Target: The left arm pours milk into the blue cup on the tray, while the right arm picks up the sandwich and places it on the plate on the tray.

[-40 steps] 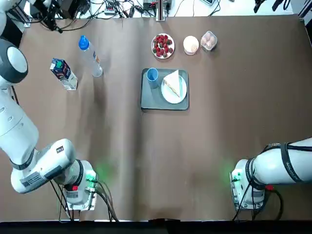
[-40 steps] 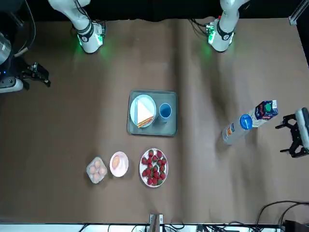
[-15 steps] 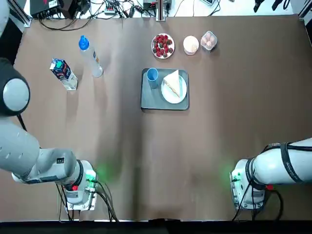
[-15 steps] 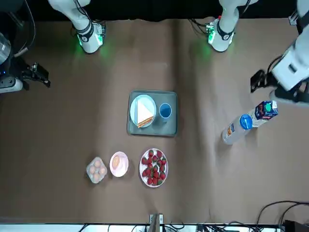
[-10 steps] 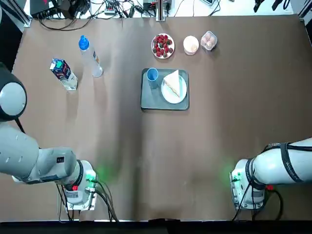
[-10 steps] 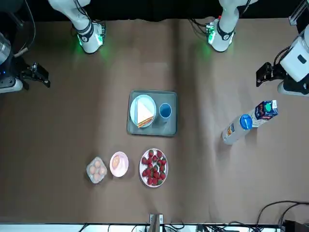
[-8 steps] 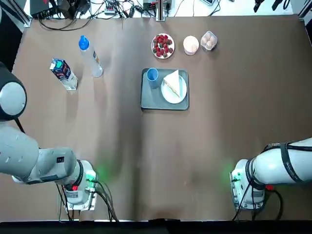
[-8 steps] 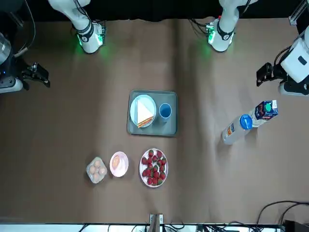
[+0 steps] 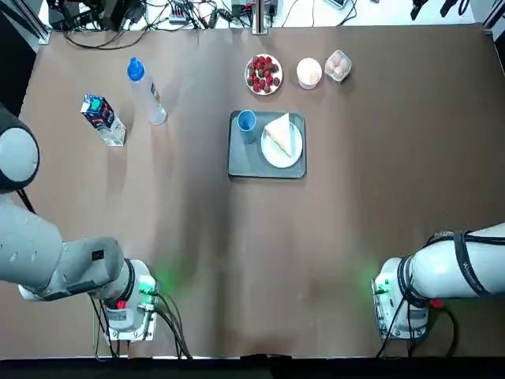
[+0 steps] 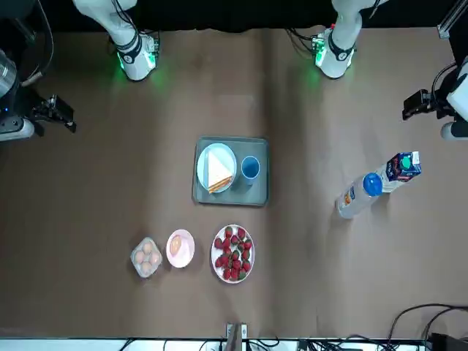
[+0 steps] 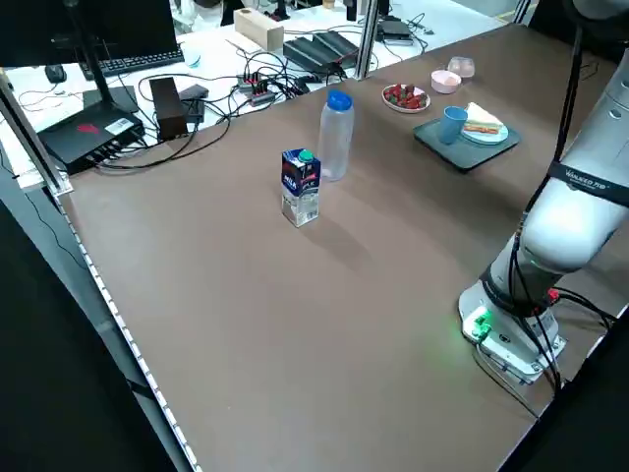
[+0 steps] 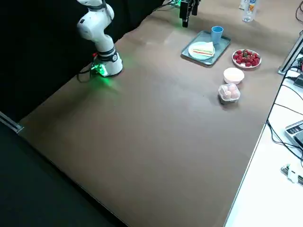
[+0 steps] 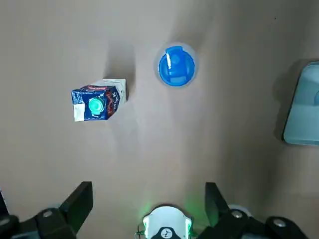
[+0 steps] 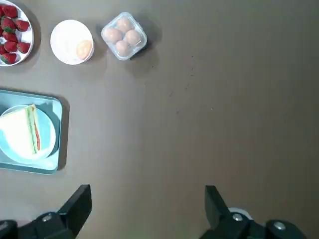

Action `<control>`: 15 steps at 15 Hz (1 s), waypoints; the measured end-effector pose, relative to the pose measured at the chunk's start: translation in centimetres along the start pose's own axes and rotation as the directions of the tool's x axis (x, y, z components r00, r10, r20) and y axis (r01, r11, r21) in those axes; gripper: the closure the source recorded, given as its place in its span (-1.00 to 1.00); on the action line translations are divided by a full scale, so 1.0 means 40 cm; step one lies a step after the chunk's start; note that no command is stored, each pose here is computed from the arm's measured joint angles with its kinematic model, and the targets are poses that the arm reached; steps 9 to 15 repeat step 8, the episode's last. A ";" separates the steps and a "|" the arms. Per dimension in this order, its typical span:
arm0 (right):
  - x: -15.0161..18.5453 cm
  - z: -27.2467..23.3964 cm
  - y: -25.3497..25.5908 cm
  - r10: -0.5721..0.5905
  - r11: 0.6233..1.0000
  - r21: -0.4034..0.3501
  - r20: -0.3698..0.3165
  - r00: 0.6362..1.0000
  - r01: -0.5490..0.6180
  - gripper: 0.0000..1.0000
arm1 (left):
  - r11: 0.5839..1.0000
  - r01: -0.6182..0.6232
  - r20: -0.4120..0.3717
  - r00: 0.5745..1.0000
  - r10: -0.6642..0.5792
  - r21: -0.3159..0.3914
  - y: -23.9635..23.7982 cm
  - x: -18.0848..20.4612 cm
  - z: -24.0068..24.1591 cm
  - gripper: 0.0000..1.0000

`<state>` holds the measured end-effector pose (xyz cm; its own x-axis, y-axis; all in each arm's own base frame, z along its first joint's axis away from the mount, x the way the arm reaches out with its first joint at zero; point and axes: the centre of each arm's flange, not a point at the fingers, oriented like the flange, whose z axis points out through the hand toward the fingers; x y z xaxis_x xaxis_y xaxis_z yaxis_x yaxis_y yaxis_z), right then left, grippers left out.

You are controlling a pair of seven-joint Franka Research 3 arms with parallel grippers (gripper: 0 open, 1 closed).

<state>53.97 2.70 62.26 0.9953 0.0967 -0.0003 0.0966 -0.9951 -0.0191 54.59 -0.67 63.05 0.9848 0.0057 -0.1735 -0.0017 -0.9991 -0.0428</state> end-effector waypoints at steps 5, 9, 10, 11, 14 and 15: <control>0.000 0.000 0.000 0.000 1.000 0.000 0.000 1.000 0.000 -1.00 | 1.000 0.014 -0.018 1.000 -0.014 0.001 0.002 -0.029 -0.027 -0.98; 0.000 0.000 0.000 0.000 1.000 0.000 0.000 1.000 0.000 -1.00 | 1.000 0.020 -0.021 1.000 -0.020 -0.006 -0.004 -0.045 -0.032 -0.98; 0.000 0.000 0.000 0.000 1.000 0.000 0.000 1.000 0.000 -1.00 | 1.000 0.020 -0.021 1.000 -0.020 -0.006 -0.004 -0.045 -0.032 -0.98; 0.000 0.000 0.000 0.000 1.000 0.000 0.000 1.000 0.000 -1.00 | 1.000 0.020 -0.021 1.000 -0.020 -0.006 -0.004 -0.045 -0.032 -0.98; 0.000 0.000 0.000 0.000 1.000 0.000 0.000 1.000 0.000 -1.00 | 1.000 0.020 -0.021 1.000 -0.020 -0.006 -0.004 -0.045 -0.032 -0.98; 0.000 0.000 0.000 0.000 1.000 0.000 0.000 1.000 0.000 -1.00 | 1.000 0.020 -0.021 1.000 -0.020 -0.006 -0.004 -0.045 -0.032 -0.98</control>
